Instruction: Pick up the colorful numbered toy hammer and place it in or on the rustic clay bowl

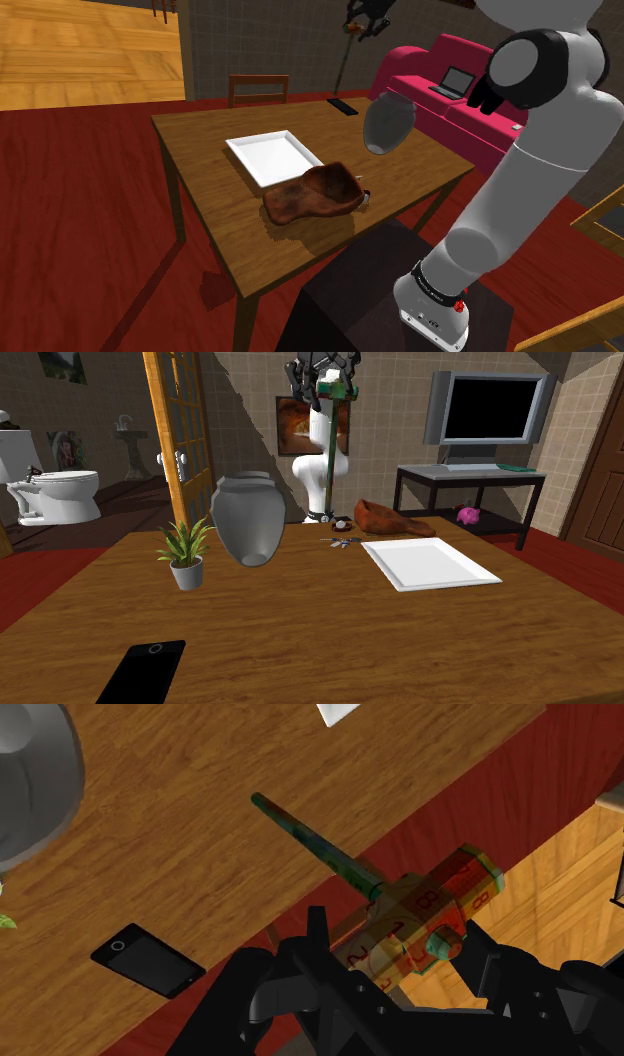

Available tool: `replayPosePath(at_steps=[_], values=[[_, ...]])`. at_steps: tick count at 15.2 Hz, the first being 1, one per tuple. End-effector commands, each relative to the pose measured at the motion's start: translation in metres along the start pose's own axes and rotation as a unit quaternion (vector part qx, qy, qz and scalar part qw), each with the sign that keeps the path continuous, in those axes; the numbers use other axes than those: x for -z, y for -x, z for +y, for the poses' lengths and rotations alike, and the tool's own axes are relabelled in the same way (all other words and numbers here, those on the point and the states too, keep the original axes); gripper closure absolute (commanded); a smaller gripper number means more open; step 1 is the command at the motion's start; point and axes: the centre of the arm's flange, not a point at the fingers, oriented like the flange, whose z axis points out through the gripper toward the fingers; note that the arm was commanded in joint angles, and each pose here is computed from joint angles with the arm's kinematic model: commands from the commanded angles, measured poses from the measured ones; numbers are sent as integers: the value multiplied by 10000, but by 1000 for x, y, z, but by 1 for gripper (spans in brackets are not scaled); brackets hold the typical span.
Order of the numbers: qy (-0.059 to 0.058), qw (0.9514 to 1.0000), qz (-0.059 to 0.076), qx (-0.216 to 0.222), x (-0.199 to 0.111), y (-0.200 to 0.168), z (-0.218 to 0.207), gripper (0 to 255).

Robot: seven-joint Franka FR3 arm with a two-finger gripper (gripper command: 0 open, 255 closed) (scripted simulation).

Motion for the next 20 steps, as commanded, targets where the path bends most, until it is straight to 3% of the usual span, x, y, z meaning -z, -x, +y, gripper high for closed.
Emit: replayPosePath(at_steps=[1,20], values=[[2,10000,0,3,6,25,-4,255],[2,10000,0,3,93,254,-60,255]])
